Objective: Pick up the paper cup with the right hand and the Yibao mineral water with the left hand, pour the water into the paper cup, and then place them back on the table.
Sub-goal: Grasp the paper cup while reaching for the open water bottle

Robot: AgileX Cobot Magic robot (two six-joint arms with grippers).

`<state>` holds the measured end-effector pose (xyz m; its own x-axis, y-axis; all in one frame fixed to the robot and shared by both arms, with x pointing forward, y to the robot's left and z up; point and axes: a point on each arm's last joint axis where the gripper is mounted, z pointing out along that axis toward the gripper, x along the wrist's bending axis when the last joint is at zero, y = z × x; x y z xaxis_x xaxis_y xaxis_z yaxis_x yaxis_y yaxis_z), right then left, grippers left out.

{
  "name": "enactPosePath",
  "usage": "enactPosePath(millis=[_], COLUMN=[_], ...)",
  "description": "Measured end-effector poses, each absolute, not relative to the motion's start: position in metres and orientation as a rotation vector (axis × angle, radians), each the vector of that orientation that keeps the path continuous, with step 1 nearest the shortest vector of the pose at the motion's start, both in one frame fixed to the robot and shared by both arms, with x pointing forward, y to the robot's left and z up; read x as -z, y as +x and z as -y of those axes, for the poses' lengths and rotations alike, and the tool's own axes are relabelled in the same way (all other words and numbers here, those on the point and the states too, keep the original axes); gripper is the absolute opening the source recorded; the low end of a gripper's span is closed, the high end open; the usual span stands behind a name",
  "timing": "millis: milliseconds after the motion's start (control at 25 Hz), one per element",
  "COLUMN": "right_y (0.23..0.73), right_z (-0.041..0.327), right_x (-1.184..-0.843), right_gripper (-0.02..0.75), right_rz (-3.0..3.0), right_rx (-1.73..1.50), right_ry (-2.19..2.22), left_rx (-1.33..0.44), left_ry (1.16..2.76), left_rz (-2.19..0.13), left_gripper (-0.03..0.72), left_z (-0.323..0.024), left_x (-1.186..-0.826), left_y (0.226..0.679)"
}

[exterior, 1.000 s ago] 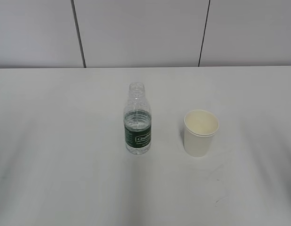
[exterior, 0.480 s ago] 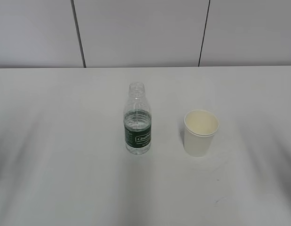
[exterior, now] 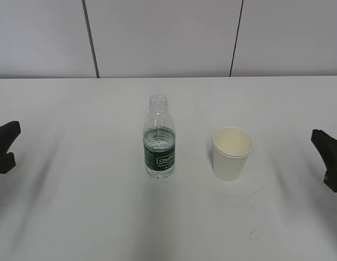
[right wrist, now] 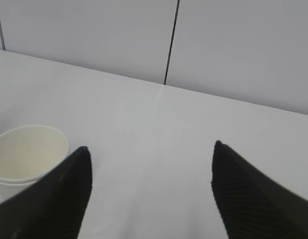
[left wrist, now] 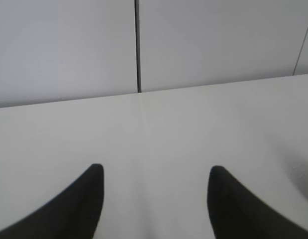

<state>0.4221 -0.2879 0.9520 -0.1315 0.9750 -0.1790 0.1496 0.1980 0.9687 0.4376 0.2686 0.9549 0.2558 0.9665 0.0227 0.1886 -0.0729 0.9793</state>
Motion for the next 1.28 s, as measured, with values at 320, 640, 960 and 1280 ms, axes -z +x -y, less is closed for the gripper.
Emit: enactPosePath(millis=[320,640,960,1280], right_y=[0.431,0.439,0.437,0.453], right_z=[0.282,0.277,0.27,0.26], right_x=[-0.933,-0.896,-0.856,-0.842], right_gripper=[0.585,0.585,0.585,0.585], right_rz=[-1.585,-1.717,-1.938,-2.061], right_rx=[-1.083,-1.075,-1.035,-1.092], right_ry=[1.107,1.164,1.216,1.059], left_rx=[-0.901,-0.783,-0.64,-0.622], left_ry=[1.536,1.598,1.719,1.772], left_rz=[-1.114,-1.057,-1.086,-0.916], left_gripper=[0.414,0.414,0.41,0.41], left_z=[-0.264,-0.253,-0.247,-0.237], left_x=[-0.938,-0.908,-0.875,-0.873], left_y=[0.445,0.452,0.452,0.469])
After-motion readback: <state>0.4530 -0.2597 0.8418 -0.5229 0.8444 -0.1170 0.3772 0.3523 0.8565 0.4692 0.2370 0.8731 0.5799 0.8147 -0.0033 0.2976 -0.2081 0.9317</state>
